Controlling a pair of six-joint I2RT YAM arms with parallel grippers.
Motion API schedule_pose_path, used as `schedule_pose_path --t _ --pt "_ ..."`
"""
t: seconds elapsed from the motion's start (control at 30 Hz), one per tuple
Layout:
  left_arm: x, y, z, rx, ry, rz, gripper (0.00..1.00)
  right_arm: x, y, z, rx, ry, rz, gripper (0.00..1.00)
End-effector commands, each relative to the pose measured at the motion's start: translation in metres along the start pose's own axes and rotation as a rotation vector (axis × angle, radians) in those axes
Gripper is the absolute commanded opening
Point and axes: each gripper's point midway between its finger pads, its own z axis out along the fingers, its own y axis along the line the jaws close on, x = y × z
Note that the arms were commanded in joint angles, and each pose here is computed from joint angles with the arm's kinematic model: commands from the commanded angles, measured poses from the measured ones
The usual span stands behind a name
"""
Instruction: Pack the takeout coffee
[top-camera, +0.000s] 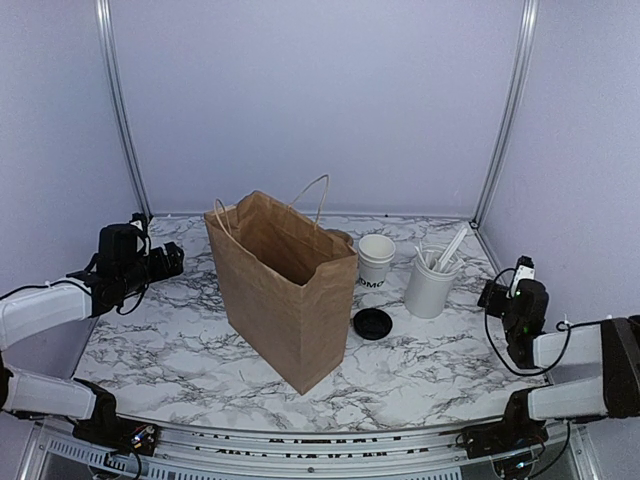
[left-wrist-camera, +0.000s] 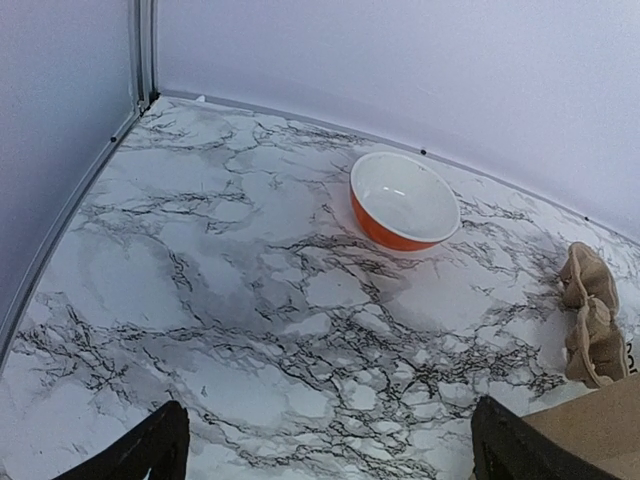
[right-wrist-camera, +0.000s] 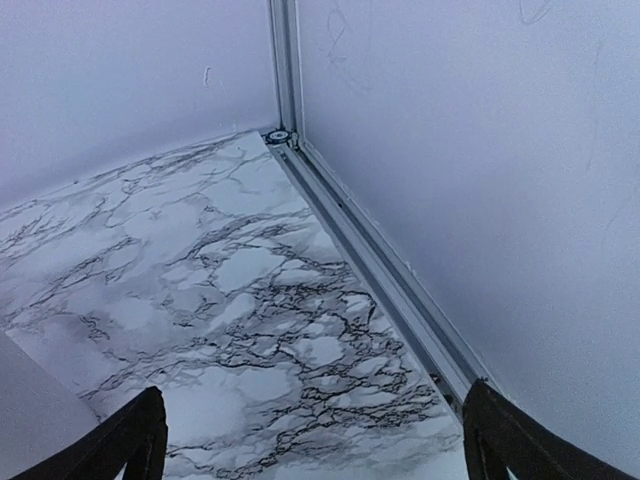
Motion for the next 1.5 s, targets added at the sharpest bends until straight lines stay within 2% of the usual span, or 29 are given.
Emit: schedule_pose_path --t 0.0,0.07,0.27,0.37,0.47,0.67,0.87,1.1,1.13,1.47 --pt "-0.023 -0.003 0.000 0.018 -0.117 0.064 0.99 -0.050 -0.001 -0.001 -0.002 -0.286 0.012 1.00" --pt "-0.021 0.006 0.003 -0.015 -0.123 0.068 0.99 -0.059 0.007 0.000 -0.040 -0.330 -0.002 1.00" --pt "-0.020 0.043 0.003 -0.165 -0.196 0.087 0.99 -0.048 0.018 -0.010 -0.114 -0.421 -0.051 0.99" --pt "-0.020 0.054 -0.003 -0.194 -0.281 0.143 0.99 -0.042 0.024 -0.003 -0.140 -0.371 -0.071 0.99" --pt "-0.029 0.070 -0.008 -0.273 -0.356 0.135 0.99 -0.041 0.032 0.007 -0.153 -0.350 -0.093 0.97" --pt "-0.011 0.101 -0.001 -0.431 -0.390 0.174 0.99 -0.040 0.037 0.014 -0.092 -0.332 -0.132 0.98" --pt "-0.012 0.099 0.001 -0.383 -0.476 0.215 0.99 -0.034 0.053 0.021 -0.131 -0.292 -0.186 1.00" --pt "0.001 0.101 0.022 -0.245 -0.390 0.197 0.99 -0.035 0.054 0.022 -0.134 -0.295 -0.189 1.00" --pt "-0.003 0.099 0.018 -0.234 -0.426 0.198 0.99 -0.035 0.054 0.022 -0.135 -0.294 -0.189 1.00" --pt "-0.003 0.099 0.021 -0.219 -0.405 0.188 0.99 -0.035 0.054 0.022 -0.135 -0.296 -0.187 1.00"
